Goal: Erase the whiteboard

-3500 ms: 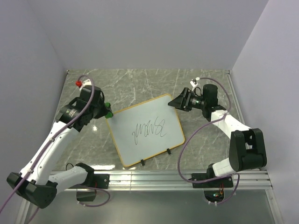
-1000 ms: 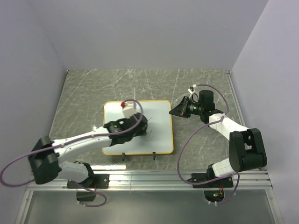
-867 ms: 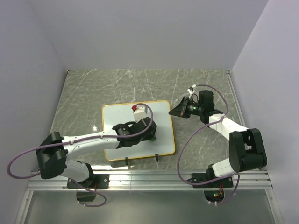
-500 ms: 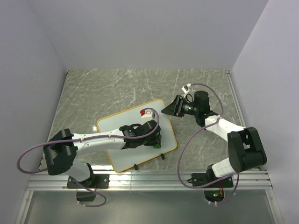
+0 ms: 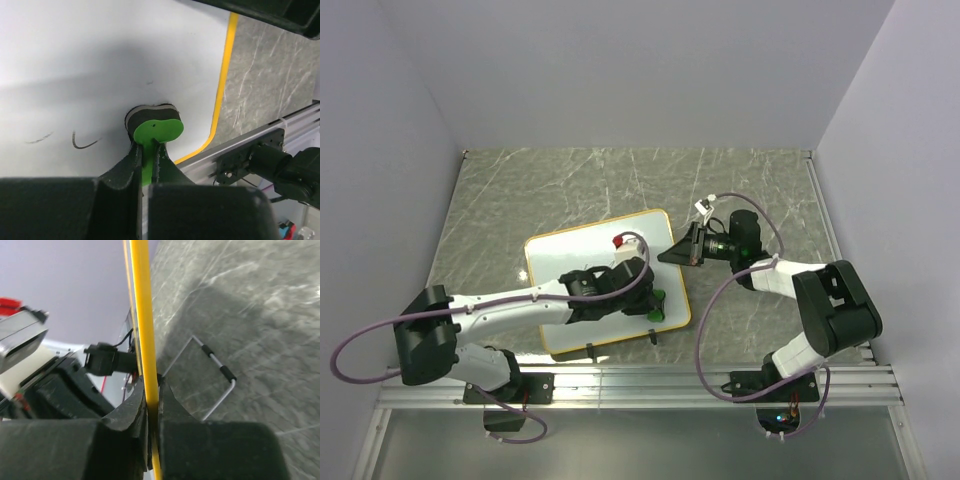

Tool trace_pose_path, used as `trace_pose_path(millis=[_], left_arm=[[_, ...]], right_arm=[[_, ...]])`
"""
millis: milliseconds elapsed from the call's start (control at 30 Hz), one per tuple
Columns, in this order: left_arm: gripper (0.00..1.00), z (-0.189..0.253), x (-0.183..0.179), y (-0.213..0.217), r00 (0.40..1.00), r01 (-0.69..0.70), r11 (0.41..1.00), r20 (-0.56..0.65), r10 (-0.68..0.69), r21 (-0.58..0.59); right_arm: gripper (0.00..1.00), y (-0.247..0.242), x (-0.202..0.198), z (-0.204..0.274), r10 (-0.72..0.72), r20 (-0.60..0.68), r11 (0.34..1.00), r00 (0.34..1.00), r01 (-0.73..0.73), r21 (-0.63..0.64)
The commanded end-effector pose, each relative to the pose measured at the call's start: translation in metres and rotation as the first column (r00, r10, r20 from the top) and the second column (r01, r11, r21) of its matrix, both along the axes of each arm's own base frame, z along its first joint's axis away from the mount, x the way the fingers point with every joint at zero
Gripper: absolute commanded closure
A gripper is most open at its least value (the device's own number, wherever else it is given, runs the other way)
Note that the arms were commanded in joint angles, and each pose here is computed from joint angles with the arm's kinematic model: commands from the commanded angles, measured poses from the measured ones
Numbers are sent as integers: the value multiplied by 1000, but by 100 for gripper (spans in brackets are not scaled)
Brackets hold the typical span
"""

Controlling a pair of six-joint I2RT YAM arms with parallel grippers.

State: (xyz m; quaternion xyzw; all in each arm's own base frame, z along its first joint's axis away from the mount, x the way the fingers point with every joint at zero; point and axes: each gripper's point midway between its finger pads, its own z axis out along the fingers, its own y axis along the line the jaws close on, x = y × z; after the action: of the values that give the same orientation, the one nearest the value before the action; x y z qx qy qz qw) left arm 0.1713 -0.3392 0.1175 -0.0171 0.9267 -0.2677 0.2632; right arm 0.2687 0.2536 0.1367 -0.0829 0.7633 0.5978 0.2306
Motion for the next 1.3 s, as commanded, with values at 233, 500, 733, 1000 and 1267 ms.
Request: trace_pose_path(millis=[233, 500, 733, 1000, 1267], left_arm=[[100, -75, -10, 135, 958, -257, 882, -19, 287, 394], [100, -92, -15, 219, 860, -454, 786, -23, 509, 419], [100, -86, -5, 241, 785, -567, 731, -20, 619, 381], [100, -44, 44, 202, 830, -547, 793, 50, 556, 268], [100, -18, 92, 93, 934, -357, 914, 96, 345, 193]], right_arm=[[100, 4, -17, -18, -16, -128, 999, 992, 10, -52], [100, 2, -18, -16, -18, -114, 998, 993, 10, -69], [100, 1, -22, -12, -13, -104, 998, 994, 6, -69], [100, -2, -26, -5, -21, -96, 997, 995, 13, -81], [100, -4, -25, -12, -39, -114, 994, 993, 27, -109]])
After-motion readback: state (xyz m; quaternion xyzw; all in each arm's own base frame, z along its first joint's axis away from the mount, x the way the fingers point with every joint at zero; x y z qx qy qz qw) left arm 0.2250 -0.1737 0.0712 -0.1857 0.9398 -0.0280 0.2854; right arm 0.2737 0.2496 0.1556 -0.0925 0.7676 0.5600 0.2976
